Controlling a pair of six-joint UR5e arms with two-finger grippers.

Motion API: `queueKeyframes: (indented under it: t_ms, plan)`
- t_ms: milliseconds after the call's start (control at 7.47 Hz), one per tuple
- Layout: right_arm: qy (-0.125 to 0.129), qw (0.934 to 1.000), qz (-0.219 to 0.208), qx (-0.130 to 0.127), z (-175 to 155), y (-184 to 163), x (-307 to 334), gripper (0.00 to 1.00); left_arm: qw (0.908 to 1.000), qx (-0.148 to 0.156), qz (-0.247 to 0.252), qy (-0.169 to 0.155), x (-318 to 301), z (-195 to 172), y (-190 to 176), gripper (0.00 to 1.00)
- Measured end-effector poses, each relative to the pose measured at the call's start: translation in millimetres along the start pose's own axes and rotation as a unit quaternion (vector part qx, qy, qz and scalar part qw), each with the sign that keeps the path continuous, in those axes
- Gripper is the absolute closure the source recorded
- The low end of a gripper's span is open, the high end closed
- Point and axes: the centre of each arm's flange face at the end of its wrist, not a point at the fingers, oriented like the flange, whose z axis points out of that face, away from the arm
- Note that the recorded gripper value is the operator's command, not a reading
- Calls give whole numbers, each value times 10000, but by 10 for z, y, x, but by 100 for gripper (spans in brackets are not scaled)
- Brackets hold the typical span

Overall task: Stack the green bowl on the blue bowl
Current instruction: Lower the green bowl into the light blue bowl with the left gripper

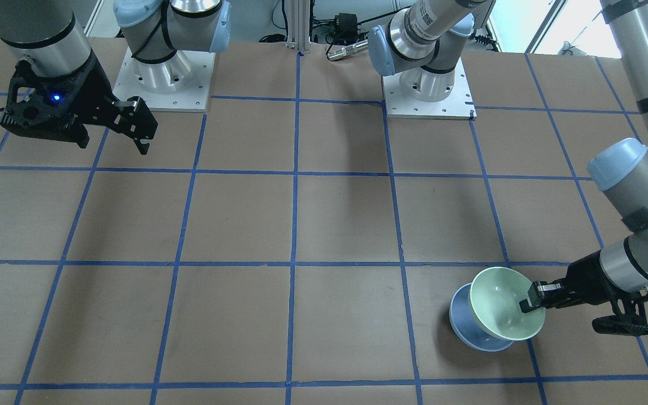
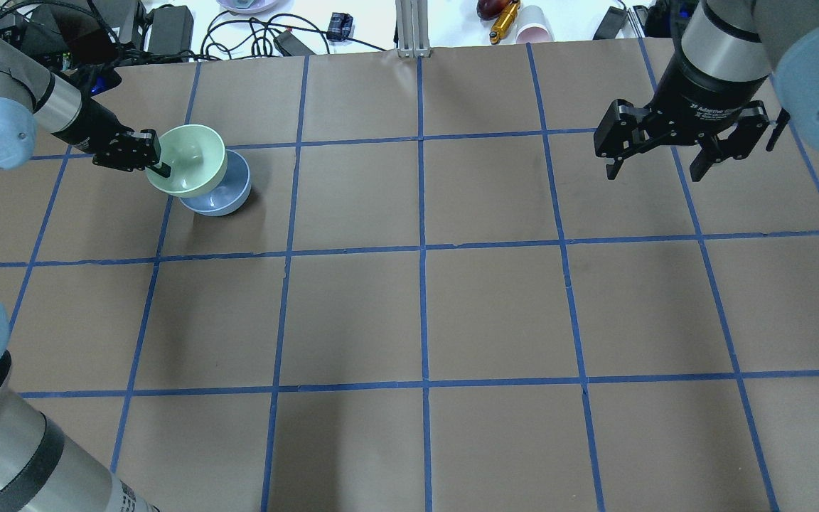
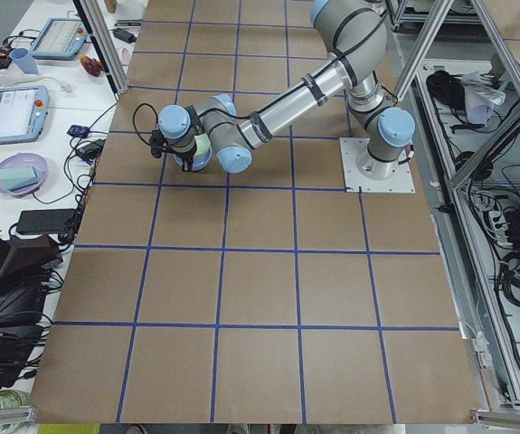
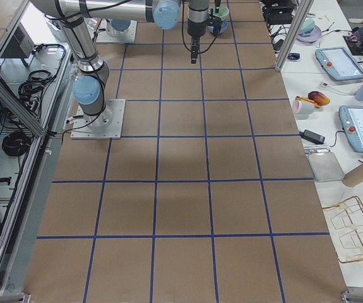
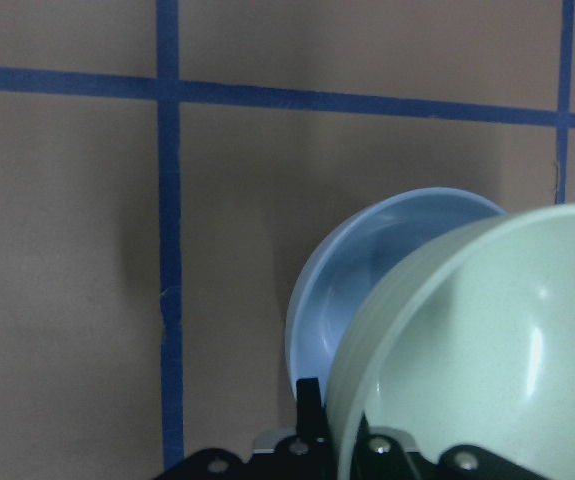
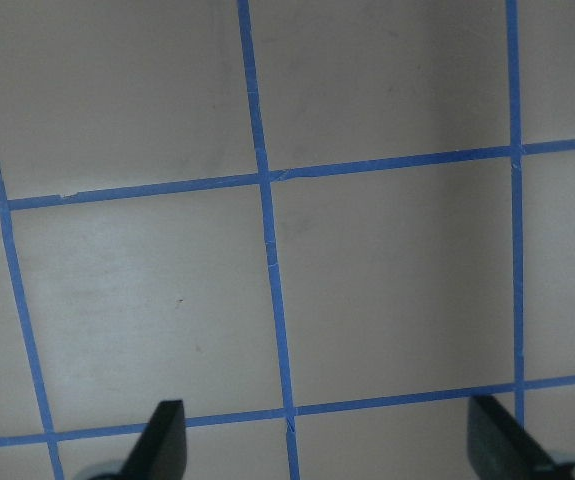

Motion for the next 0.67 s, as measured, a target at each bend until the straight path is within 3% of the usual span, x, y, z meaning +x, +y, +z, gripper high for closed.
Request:
queueKeyframes:
  t_ms: [402, 536, 670]
  plan:
    - [0, 10000, 0, 0, 0, 0, 0, 0, 10000, 6, 18, 3, -33, 119, -37, 96]
    - [0, 10000, 0, 0, 0, 0, 0, 0, 10000, 3, 28, 5, -35, 134, -40, 71]
    - [0, 10000, 0, 0, 0, 0, 0, 0, 10000, 0, 35, 4, -34, 139, -41, 56]
